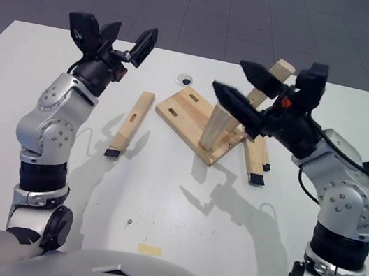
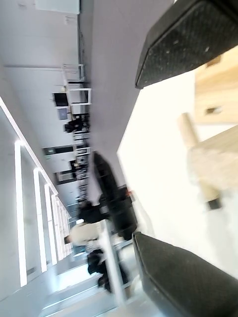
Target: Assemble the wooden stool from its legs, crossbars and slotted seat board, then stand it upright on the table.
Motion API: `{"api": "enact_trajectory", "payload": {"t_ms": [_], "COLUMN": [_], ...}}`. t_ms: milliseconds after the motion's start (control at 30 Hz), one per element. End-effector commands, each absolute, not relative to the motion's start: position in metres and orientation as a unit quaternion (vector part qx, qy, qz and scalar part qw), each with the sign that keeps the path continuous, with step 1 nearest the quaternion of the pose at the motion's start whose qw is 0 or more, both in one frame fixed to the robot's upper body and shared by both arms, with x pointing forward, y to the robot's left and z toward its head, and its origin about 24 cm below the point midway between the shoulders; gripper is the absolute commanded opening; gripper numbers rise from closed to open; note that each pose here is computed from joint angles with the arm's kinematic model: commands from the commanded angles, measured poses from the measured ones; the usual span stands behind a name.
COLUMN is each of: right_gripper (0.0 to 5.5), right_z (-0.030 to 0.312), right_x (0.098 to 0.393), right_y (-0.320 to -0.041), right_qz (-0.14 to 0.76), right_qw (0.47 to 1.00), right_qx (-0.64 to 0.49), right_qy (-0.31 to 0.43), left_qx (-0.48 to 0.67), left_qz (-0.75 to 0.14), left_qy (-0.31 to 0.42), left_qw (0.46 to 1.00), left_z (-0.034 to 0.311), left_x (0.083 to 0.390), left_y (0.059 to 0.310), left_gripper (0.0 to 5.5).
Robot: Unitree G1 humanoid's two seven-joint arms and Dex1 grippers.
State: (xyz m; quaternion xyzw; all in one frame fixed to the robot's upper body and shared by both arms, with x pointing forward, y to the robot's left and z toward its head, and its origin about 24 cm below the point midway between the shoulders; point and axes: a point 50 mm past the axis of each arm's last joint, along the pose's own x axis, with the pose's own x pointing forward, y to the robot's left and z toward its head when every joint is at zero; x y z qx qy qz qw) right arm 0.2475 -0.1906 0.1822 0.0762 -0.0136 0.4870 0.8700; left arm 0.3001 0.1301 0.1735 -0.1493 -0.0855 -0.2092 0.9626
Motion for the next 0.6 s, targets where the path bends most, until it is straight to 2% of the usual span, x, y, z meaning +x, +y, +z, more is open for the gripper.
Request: {"api": "enact_trajectory", "payload": {"t_ms": [33,100,233,333,500,600], "right_gripper": [5.38,5.38,5.38,5.38,5.38,5.38], "right_z": [0.162,0.165,0.189,0.204,0.218,0.21], "right_x": [0.26,0.275,0.295,0.299,0.291,0.273], "right_y": [-0.201,-0.211,-0.221,-0.217,-0.192,-0.166], "right_qz": [0.429,0.363,0.256,0.228,0.288,0.413], "right_qw": [0.9,0.919,0.936,0.931,0.914,0.887], "right_qx": [-0.08,-0.148,-0.195,-0.186,-0.101,0.02], "right_qy": [0.002,-0.032,-0.143,-0.215,-0.266,-0.206], "left_qx": [-0.145,-0.145,-0.144,-0.143,-0.139,-0.136], "left_qz": [-0.211,-0.211,-0.212,-0.213,-0.214,-0.216], "left_qy": [-0.078,-0.076,-0.075,-0.074,-0.07,-0.068], "left_qw": [0.964,0.964,0.964,0.964,0.964,0.965], "left_z": [0.171,0.17,0.17,0.169,0.167,0.165], "left_x": [0.3,0.3,0.3,0.301,0.301,0.301], "left_y": [0.129,0.128,0.128,0.126,0.126,0.125], "left_gripper": [5.4,5.4,5.4,5.4,5.4,5.4]}}
